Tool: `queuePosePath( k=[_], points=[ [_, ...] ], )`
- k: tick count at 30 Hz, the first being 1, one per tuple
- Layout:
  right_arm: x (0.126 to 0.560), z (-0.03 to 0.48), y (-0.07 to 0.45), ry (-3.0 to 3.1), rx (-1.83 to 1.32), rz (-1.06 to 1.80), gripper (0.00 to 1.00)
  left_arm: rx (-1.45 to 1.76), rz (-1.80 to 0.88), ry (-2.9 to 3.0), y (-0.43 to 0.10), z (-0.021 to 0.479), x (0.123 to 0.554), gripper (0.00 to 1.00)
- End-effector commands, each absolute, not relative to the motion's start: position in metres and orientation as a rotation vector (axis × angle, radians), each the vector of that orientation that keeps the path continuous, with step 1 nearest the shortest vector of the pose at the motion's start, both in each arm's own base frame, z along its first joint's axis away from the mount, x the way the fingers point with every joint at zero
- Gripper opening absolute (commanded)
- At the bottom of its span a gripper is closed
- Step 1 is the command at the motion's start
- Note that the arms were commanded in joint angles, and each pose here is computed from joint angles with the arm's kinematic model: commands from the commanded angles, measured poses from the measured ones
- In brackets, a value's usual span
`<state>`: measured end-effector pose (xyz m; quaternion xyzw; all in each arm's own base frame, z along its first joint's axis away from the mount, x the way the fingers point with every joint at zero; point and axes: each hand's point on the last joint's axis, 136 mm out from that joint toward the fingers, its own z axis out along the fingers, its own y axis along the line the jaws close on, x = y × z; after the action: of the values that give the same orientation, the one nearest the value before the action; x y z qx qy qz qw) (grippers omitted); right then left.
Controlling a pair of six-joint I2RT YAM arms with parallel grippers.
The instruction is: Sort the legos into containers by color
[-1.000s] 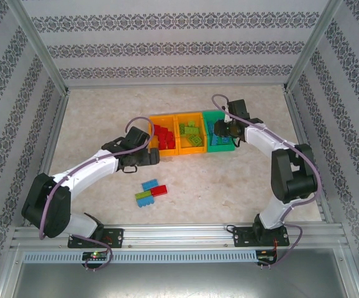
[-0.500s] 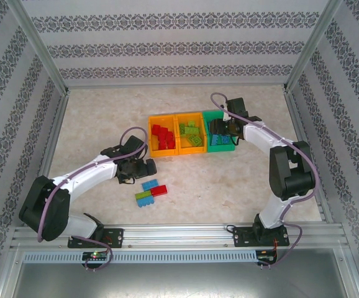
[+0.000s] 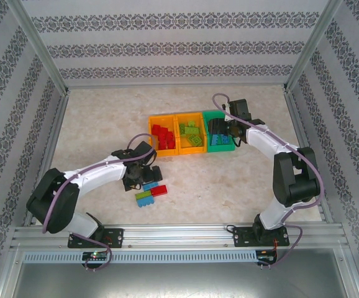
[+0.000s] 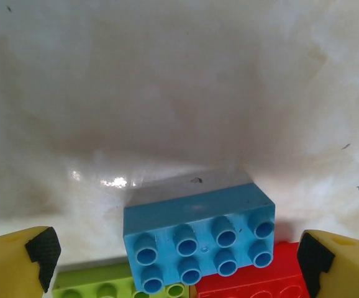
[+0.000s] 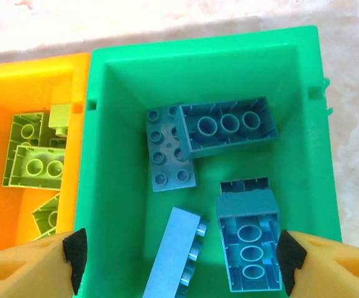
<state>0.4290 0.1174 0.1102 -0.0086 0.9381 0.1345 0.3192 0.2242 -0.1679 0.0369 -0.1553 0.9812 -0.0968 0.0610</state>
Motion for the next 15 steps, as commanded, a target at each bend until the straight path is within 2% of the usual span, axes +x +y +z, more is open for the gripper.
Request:
queuePosePath(
  k=[1, 10, 15],
  points=[
    [0.428, 0.122, 0.119, 2.424, -0.057, 0.358, 0.83, -0.511, -0.291, 2.977, -0.174, 0.042, 0.222, 1.0],
    [0.427, 0.123, 0.12, 2.409, -0.044, 0.374, 0.83, -0.512, -0.275, 2.996, -0.183, 0.037, 0.224, 0.99],
    [0.426, 0.124, 0.118, 2.404, -0.039, 0.37, 0.84, -0.499, -0.251, 3.017, -0.185, 0.032, 0.223, 0.96]
  ],
)
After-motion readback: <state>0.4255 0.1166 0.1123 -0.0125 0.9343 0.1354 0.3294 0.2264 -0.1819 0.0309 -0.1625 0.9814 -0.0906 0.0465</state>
